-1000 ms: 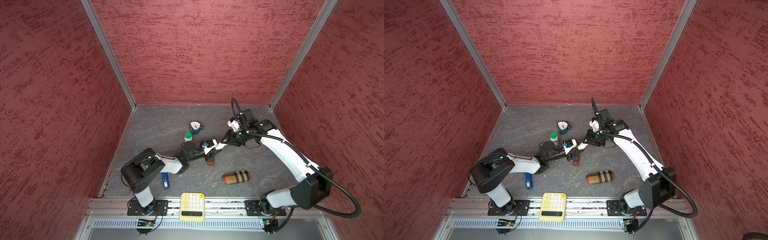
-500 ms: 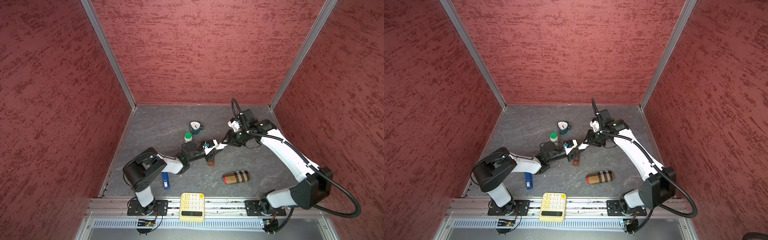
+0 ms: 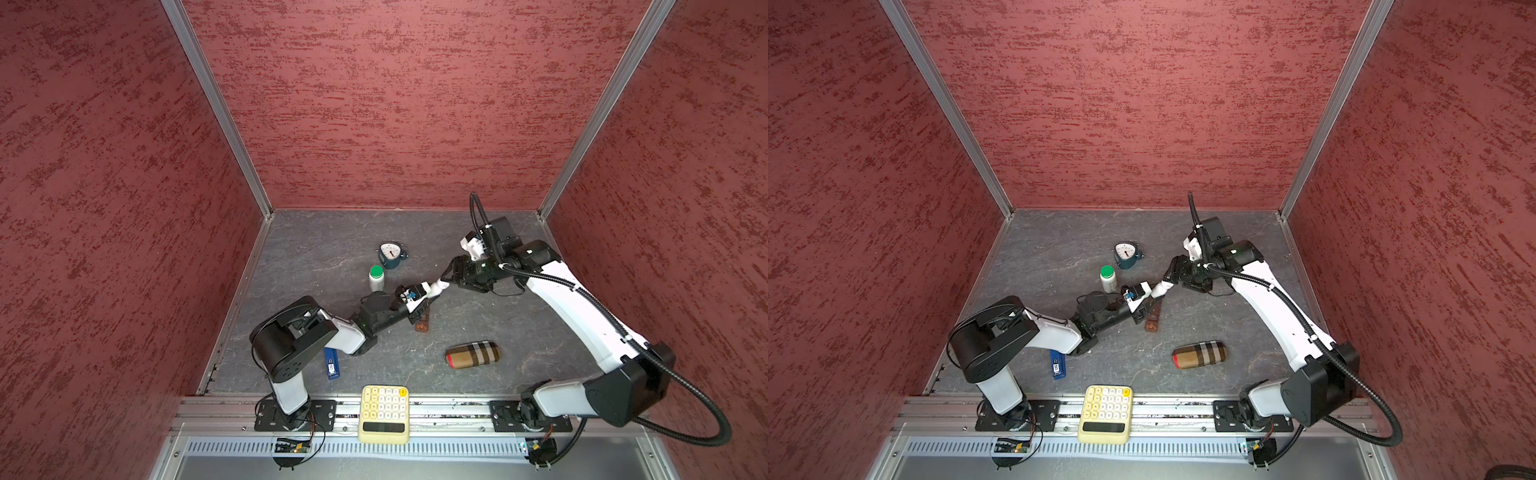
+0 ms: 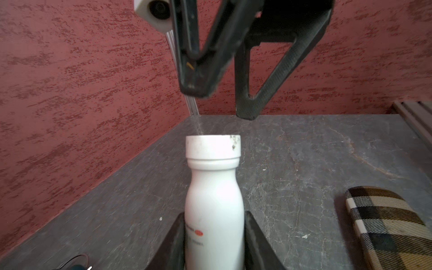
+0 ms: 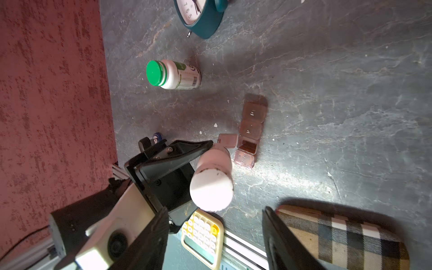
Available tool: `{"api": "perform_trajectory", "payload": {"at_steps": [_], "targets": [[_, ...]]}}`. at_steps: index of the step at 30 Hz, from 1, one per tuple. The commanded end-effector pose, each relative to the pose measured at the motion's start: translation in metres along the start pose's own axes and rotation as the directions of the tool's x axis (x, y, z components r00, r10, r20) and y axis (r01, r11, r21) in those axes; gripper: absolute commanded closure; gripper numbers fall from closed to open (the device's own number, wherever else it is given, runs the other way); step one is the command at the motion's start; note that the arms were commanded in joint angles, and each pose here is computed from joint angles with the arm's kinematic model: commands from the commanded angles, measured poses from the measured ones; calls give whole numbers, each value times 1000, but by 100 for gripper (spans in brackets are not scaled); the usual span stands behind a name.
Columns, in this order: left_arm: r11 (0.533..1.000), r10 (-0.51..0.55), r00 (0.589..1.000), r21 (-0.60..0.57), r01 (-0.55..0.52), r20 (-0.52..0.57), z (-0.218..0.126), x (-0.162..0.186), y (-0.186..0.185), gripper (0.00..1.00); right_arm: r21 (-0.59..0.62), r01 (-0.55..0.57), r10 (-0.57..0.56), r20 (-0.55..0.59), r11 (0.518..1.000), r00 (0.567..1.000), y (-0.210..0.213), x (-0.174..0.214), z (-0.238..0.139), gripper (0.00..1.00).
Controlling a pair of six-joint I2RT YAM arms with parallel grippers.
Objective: Sort the pills into containers
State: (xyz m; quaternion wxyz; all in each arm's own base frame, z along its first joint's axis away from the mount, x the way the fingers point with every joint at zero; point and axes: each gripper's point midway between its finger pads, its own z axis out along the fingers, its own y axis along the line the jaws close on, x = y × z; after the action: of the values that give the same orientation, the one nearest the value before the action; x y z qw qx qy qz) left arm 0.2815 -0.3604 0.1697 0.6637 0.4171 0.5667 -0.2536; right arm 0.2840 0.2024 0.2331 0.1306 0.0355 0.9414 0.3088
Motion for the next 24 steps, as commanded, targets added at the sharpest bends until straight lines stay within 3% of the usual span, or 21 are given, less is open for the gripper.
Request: {"api": "perform_trajectory", "payload": {"at_steps": [1,4,16,24], "targets": [[985,111,994,-131,-107,18,-2,-7,14,89,-15,-29,30,66,999,997,8,-17,-4,37],[973,167,986,-158,-165,-1,-2,-4,13,89,-46,-36,38,55,998,998,14,-18,0,39],[967,197,980,-162,-196,-8,0,-2,6,89,-22,-19,19,7,1000,1000,13,-9,15,42],[970,187,982,-154,-186,-8,0,-1,5,89,-8,-14,14,-20,1000,1000,11,-6,26,57]]}}
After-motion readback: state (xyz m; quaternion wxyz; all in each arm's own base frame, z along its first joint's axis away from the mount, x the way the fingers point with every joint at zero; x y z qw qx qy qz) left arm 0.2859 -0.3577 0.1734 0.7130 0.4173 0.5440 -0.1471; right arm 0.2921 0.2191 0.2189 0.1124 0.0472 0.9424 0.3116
